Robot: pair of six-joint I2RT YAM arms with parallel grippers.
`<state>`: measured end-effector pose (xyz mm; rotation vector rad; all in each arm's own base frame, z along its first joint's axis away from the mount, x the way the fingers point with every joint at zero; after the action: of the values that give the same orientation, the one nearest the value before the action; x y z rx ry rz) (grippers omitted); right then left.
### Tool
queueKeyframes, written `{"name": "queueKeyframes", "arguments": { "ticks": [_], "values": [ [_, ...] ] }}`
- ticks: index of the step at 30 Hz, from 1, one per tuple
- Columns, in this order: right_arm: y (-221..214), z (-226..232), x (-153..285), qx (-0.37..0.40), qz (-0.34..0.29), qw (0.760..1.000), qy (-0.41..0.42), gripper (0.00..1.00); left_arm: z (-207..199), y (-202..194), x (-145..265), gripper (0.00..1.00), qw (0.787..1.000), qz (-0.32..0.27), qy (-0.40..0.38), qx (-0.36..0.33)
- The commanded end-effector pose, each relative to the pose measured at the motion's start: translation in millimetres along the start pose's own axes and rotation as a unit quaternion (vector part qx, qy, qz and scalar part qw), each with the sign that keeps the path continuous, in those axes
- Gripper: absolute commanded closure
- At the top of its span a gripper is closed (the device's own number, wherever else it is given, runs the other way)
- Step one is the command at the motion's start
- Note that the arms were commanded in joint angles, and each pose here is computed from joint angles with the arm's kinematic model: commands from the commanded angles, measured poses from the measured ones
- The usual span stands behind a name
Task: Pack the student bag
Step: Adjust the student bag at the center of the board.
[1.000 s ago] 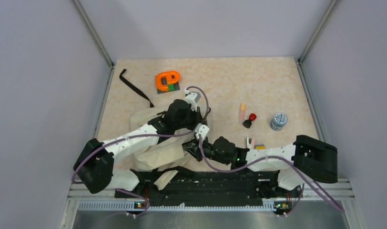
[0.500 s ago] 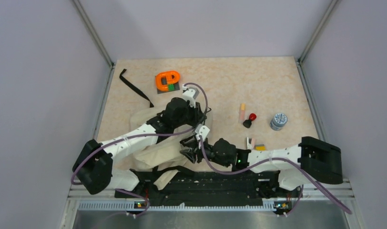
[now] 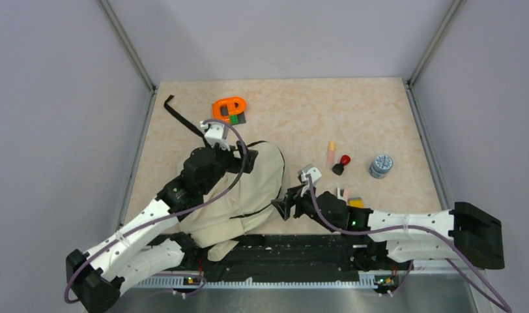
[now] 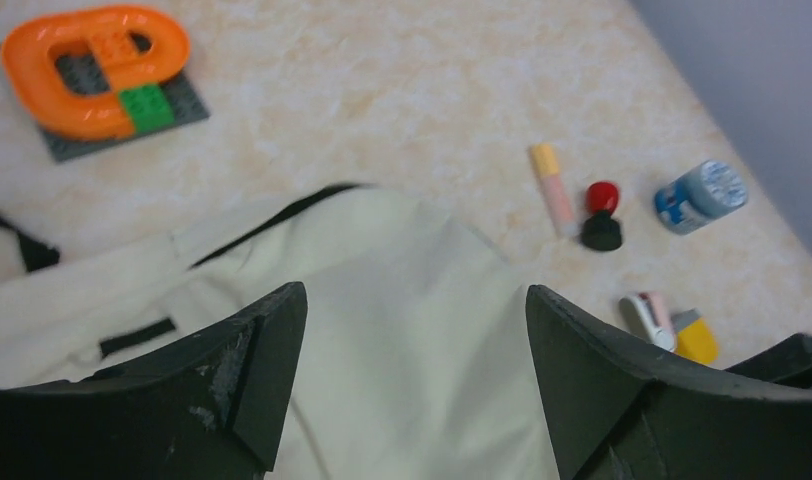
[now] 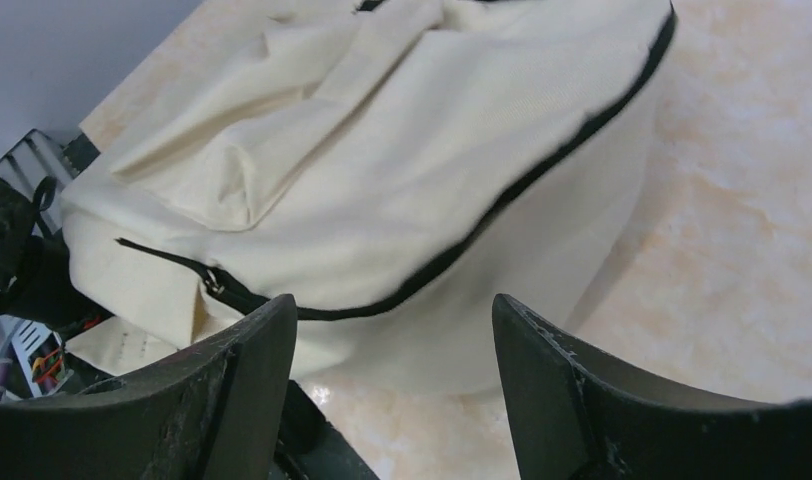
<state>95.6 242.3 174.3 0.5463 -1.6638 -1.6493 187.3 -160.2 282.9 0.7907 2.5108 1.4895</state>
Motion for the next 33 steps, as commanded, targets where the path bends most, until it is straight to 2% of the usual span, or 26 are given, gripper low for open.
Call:
{"name": "queueKeyframes", "arguments": {
  "ticks": [1, 6, 13, 15, 17, 20, 21, 26, 33],
  "values": [
    [-8, -4, 3, -0.09, 0.002, 0.995, -0.034, 0.29, 41, -39, 22, 0.14, 0.991, 0.068, 0.117, -0.004],
    [-14, 1, -1, -0.124, 0.002, 0.992, -0.022, 0.29, 60, -64, 38, 0.13, 0.984, 0.094, 0.15, 0.023],
    [-6, 8, -13, -0.132, -0.017, 0.991, -0.007, 0.29, 68, -71, 48, 0.12, 0.983, 0.076, 0.157, 0.054],
    [-5, 9, -20, -0.127, -0.013, 0.992, -0.013, 0.32, 67, -70, 48, 0.12, 0.984, 0.072, 0.156, 0.056],
    [-7, 8, -29, -0.122, -0.004, 0.992, -0.02, 0.5, 67, -69, 48, 0.12, 0.983, 0.073, 0.156, 0.056],
    [-3, -1, -41, -0.104, 0.003, 0.994, -0.037, 0.91, 64, -66, 48, 0.12, 0.983, 0.08, 0.155, 0.058],
    [1, -8, -45, -0.094, 0.002, 0.994, -0.052, 0.99, 62, -65, 49, 0.12, 0.983, 0.083, 0.151, 0.059],
    [35, -68, -73, -0.037, 0.005, 0.993, -0.115, 1.0, 54, -57, 53, 0.12, 0.986, 0.089, 0.129, 0.062],
    [71, -141, -129, 0.016, 0.019, 0.99, -0.138, 1.0, 55, -62, 64, 0.11, 0.983, 0.112, 0.128, 0.07]
  ]
}}
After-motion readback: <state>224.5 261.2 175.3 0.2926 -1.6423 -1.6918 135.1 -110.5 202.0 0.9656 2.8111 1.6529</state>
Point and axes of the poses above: each gripper's point midway between its finger pads, its own x axis back along the fingers, its own z axis along the line the jaws close on, y = z × x, the point moved 10 cm from there along x, back along the fingers, and after that the axes turned 12 degrees about x, right-handed, at the moved point
